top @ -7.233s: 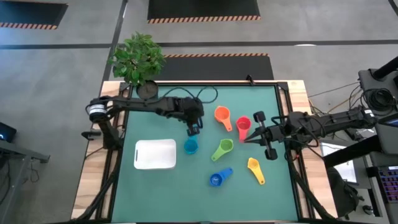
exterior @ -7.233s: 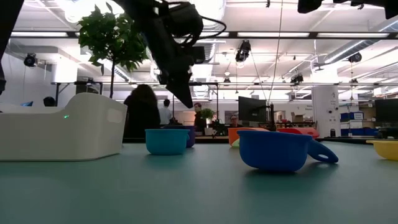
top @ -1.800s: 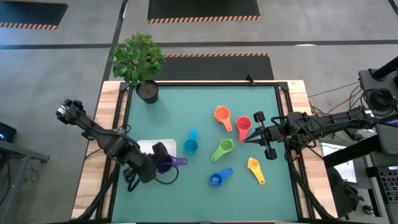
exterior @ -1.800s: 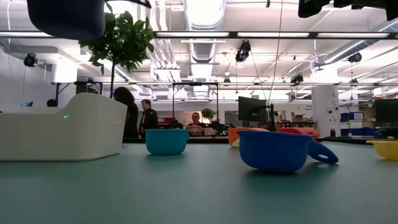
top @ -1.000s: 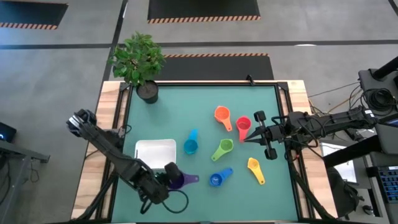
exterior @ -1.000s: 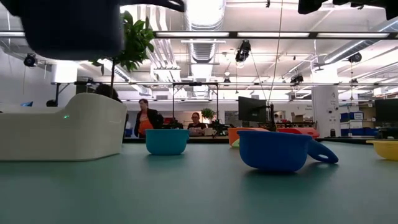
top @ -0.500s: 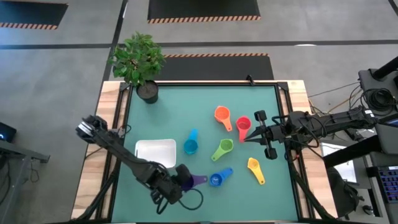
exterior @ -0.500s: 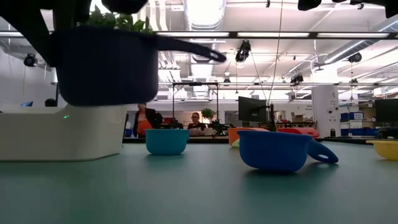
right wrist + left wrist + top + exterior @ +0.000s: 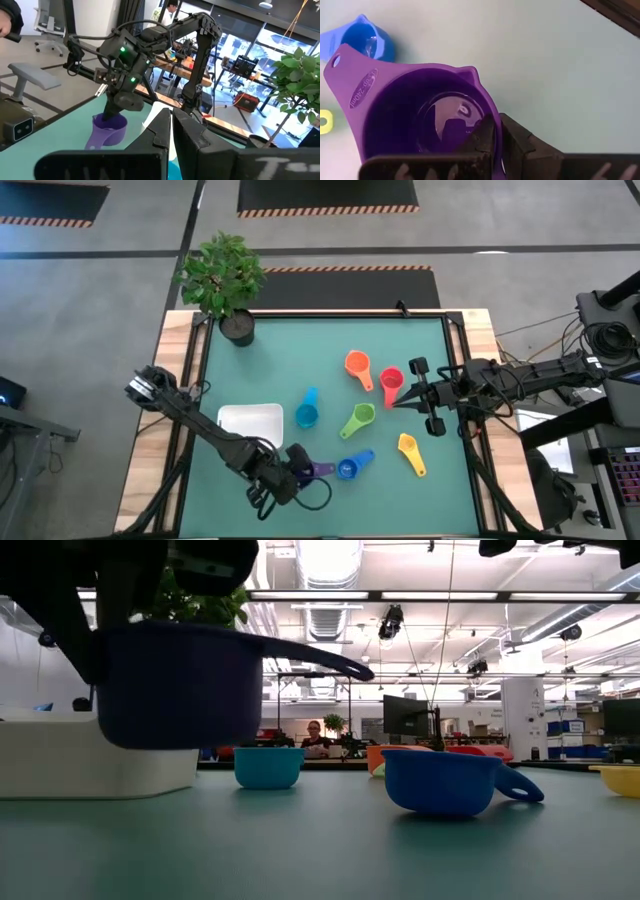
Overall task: Nest measuring cups in basket
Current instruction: Prepare the purple measuring cup
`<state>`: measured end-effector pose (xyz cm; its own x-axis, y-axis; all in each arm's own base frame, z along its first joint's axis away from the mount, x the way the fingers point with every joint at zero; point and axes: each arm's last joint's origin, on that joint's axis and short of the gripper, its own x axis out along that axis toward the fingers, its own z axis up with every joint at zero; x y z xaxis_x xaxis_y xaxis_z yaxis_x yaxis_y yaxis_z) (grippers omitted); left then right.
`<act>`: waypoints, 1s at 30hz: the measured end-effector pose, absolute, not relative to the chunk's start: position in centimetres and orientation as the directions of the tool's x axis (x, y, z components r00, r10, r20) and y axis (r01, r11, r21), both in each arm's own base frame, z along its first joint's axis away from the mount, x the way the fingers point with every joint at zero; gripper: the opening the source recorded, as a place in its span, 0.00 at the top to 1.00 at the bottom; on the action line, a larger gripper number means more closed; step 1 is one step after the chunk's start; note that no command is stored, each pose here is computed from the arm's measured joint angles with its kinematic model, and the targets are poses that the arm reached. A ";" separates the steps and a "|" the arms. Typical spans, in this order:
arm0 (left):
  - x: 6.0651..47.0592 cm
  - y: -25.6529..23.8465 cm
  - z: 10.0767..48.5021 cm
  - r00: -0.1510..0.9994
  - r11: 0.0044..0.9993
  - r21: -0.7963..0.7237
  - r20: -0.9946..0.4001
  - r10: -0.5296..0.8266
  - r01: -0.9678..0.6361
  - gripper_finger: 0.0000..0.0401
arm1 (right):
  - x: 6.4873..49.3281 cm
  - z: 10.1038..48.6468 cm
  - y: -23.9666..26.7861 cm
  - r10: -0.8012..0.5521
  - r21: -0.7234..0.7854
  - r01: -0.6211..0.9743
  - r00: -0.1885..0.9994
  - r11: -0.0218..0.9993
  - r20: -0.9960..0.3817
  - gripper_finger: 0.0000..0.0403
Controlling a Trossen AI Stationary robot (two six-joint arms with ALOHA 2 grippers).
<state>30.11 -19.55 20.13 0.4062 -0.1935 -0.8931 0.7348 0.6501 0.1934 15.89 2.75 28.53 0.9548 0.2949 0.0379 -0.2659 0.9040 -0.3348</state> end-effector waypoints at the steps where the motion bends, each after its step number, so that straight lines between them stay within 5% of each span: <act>1: 30.1 -19.4 20.0 0.412 0.653 0.194 -0.889 -0.198 0.732 1.00 | 15.9 28.5 2.8 0.295 -0.334 -0.266 0.955 0.904 0.038 0.98; 30: 30.2 -17.9 18.5 0.411 0.688 0.125 -0.871 -0.269 0.714 0.96 | 15.9 28.5 2.8 0.295 -0.325 -0.268 0.955 0.907 0.035 0.98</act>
<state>30.19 -17.94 18.46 0.4112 -0.2689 -0.8710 0.7145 0.6884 0.1248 15.89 2.76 28.51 0.9548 0.2953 0.0353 -0.2685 0.9070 -0.3246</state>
